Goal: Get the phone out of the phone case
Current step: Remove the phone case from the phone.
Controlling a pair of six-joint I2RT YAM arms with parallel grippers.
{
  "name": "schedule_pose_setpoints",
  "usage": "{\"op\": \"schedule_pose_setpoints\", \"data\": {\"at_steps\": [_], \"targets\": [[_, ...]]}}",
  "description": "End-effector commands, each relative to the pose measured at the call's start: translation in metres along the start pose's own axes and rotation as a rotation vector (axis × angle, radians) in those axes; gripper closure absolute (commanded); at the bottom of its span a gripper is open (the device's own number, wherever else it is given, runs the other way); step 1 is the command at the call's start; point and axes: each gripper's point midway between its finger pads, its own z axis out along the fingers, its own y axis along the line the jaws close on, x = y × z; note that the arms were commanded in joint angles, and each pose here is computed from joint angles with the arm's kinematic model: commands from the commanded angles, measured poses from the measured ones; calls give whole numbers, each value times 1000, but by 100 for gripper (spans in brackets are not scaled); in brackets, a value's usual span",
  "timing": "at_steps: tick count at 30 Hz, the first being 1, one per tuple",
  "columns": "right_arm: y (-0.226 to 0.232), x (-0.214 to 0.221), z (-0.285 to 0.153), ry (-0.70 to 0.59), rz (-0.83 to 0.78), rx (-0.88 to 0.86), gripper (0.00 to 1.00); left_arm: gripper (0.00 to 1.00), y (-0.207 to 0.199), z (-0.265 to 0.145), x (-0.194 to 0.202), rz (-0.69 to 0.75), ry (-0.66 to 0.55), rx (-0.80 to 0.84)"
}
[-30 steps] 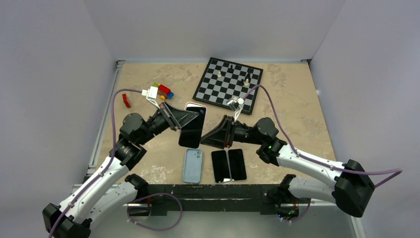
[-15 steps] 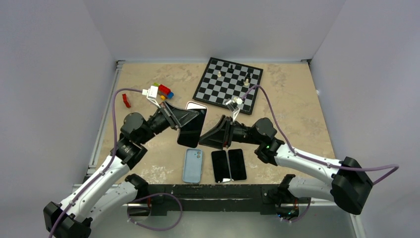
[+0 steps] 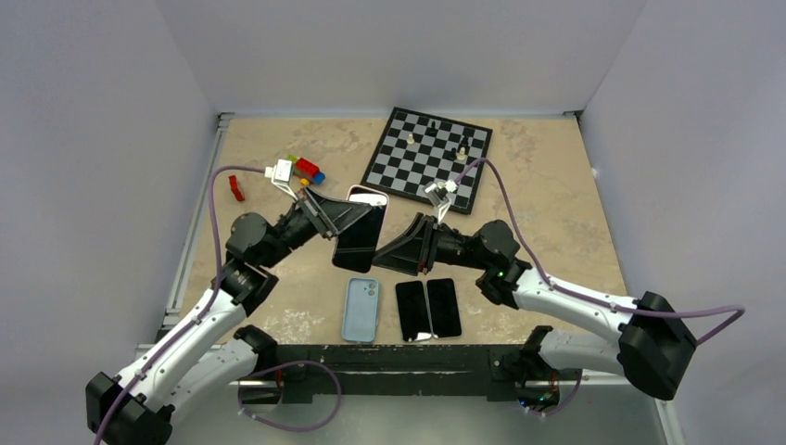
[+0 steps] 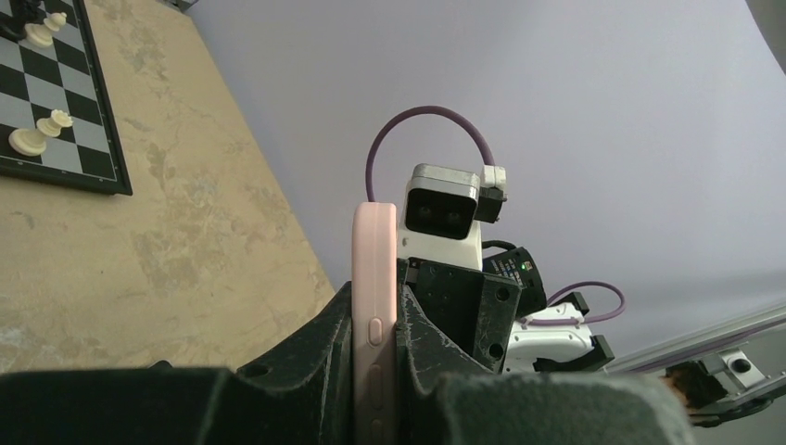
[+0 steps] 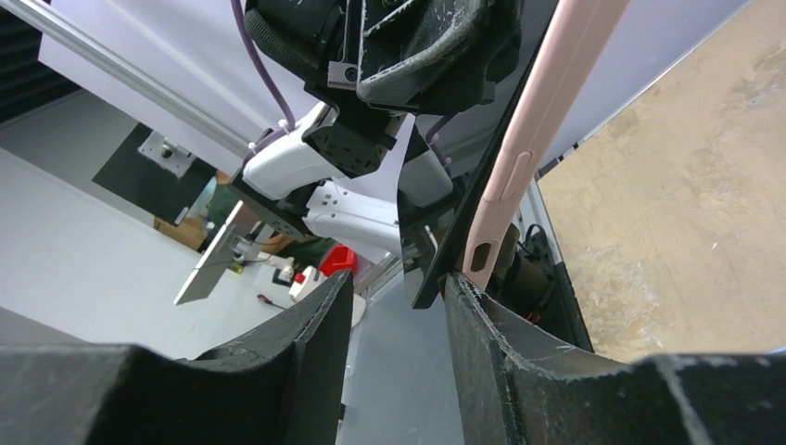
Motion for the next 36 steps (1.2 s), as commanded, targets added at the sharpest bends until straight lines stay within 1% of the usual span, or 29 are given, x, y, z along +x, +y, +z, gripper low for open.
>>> {"op": "schedule_pose_setpoints", "data": {"at_steps": [1,5,7,9,11,13,17,19,21,24,25,28,31,35,36], "targets": [[16,-17,20,-57,25,-34,54,100,-34,-3,6,-65,10,135],[22,-31,25,-100,33,-26,55,100,-27,-7,13,-68,23,119],[16,-36,27,-120,50,8,56,100,-26,-10,15,-69,24,119],[6,-41,28,-152,76,60,56,100,-26,-12,15,-67,20,121],[-8,-48,28,-186,67,138,56,100,-26,-14,15,-66,12,124],[-21,-47,30,-166,37,211,56,100,-28,-16,12,-67,-2,123],[-14,-35,35,-92,-18,143,57,100,-25,-15,5,-110,-39,81],[-13,-30,34,-68,-30,137,57,100,-23,-13,2,-130,-47,69],[-13,-28,29,-79,-22,139,57,100,-25,-9,3,-132,-36,84],[-9,-38,24,-141,38,122,58,100,-26,-4,9,-134,2,107],[-2,-44,23,-161,43,84,59,100,-26,-4,11,-136,12,115],[9,-53,23,-174,65,-2,64,100,-25,-4,16,-126,33,128],[18,-60,24,-182,61,-67,73,100,-28,-6,20,-101,62,145],[26,-64,24,-177,39,-111,93,100,-30,-9,28,-65,108,158],[26,-64,22,-175,33,-111,99,97,-30,-11,32,-53,129,157]]}}
